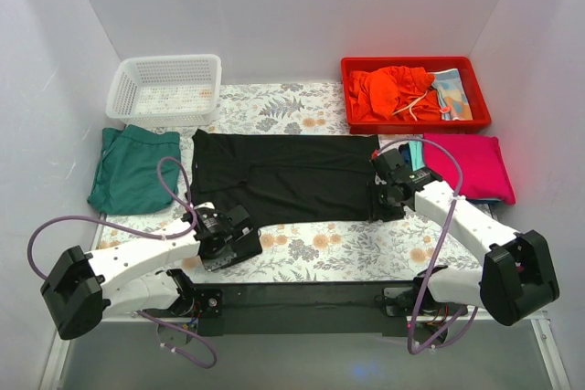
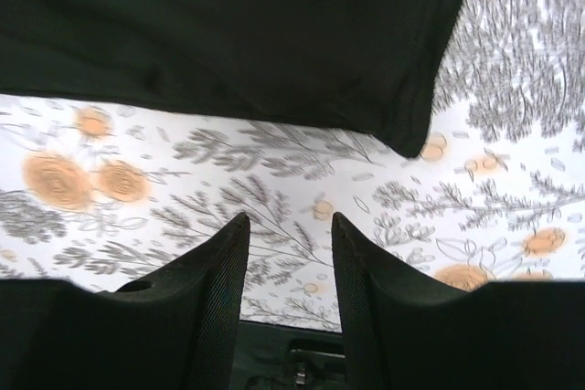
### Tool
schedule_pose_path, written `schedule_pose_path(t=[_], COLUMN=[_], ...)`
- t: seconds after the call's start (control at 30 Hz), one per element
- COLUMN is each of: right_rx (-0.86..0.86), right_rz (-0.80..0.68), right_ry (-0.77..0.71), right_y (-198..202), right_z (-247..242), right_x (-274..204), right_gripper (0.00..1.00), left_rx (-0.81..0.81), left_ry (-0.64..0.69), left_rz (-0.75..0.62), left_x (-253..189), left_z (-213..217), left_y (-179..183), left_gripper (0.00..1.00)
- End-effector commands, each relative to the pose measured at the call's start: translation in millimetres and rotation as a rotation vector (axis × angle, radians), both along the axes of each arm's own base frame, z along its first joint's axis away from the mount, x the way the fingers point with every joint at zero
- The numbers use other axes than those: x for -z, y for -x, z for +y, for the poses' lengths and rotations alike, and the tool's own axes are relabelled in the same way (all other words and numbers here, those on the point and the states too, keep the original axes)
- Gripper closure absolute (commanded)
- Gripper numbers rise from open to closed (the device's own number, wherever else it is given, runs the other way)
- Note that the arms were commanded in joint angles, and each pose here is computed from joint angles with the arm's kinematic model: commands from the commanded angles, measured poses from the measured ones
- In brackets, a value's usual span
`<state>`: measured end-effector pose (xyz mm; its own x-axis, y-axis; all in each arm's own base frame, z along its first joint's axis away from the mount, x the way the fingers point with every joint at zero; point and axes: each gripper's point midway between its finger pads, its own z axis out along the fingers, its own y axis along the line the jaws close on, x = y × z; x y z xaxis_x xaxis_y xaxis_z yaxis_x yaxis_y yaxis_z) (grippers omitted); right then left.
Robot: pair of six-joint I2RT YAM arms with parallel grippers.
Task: Fold and stack the t-shirts
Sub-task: Grap the side of the flattened tshirt closest away from the robot with both arms
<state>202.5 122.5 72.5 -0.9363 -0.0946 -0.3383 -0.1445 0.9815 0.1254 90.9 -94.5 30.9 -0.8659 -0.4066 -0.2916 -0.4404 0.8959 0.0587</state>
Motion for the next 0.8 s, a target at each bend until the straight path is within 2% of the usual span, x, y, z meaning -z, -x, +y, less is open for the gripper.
schedule_pose_path(t=[0.0, 0.07, 0.13, 0.37, 0.77], right_rx=[0.107, 0.142, 0.176, 0.24, 0.236], right_rz=[0.043, 0.032, 0.061, 0.023, 0.118], right_ry=[0.068, 0.079, 0.047, -0.011, -0.086], right_y=[13, 5, -2, -38, -35], right_z=[-23, -27, -32, -47, -36], right_x=[15, 13, 13, 9, 34], right_gripper=[0.51, 0.46, 0.46, 0.46, 0.5], left_rx=[-0.543, -0.55, -0.549, -0.571, -0.588], left_ry=[0.11, 0.104, 0.106, 0.083, 0.1], left_rz=[-0.178, -0.193, -0.209, -0.21, -0.209], left_x=[-39, -46, -53, -57, -56], left_z=[-9, -7, -6, -1, 2], left_y=[-26, -28, -31, -29, -25], left_gripper=[1.0, 1.0, 1.0, 1.0, 1.0])
